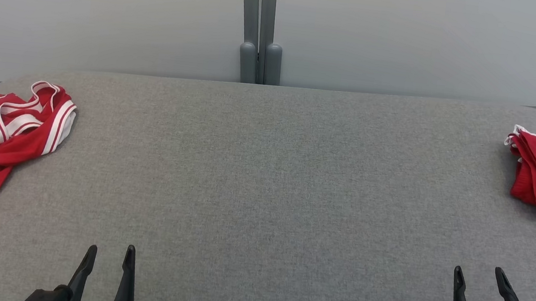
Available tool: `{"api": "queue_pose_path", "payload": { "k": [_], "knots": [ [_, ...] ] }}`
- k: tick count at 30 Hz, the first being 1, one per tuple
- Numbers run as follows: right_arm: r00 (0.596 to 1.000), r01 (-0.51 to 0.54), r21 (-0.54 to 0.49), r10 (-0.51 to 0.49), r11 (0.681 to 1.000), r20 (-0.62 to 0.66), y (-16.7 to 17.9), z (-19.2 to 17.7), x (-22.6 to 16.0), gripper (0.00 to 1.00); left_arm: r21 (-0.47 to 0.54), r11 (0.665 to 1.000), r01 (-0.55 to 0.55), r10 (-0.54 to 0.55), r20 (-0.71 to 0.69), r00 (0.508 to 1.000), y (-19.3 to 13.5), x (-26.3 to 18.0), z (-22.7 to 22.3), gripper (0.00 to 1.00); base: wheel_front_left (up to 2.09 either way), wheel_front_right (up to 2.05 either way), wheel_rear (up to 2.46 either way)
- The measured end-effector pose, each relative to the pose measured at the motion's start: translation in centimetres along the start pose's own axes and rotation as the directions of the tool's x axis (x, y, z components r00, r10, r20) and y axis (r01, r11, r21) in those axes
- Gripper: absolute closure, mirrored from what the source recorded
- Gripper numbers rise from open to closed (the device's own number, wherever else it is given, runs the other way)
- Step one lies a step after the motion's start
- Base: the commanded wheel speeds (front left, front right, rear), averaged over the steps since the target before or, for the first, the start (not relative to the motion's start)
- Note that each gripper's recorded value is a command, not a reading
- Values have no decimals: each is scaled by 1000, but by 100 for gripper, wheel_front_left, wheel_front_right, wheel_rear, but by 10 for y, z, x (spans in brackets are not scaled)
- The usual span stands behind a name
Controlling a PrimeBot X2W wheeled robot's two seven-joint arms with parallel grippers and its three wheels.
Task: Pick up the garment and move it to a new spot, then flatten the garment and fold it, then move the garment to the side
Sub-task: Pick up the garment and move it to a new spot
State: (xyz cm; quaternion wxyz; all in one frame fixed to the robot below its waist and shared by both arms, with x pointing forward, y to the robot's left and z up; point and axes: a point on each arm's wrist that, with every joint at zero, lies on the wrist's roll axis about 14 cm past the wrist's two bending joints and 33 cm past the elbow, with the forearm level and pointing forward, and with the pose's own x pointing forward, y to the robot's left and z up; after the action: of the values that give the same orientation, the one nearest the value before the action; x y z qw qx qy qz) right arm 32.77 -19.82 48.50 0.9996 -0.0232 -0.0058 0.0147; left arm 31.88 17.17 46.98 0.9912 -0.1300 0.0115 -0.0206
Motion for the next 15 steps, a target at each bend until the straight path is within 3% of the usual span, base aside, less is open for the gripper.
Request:
{"api": "queue_pose_path", "payload": {
  "k": [7,15],
  "knots": [
    [1000,-3,-1,3,1000,8,1,3,2,0,-2,1000,2,-2,-10,1000,-1,-2,-3,0,0,0,0],
    [996,-93,9,93,996,12,28,4,17,0,9,999,-42,42,10,999,11,-12,2,0,0,0,0]
  ]
}}
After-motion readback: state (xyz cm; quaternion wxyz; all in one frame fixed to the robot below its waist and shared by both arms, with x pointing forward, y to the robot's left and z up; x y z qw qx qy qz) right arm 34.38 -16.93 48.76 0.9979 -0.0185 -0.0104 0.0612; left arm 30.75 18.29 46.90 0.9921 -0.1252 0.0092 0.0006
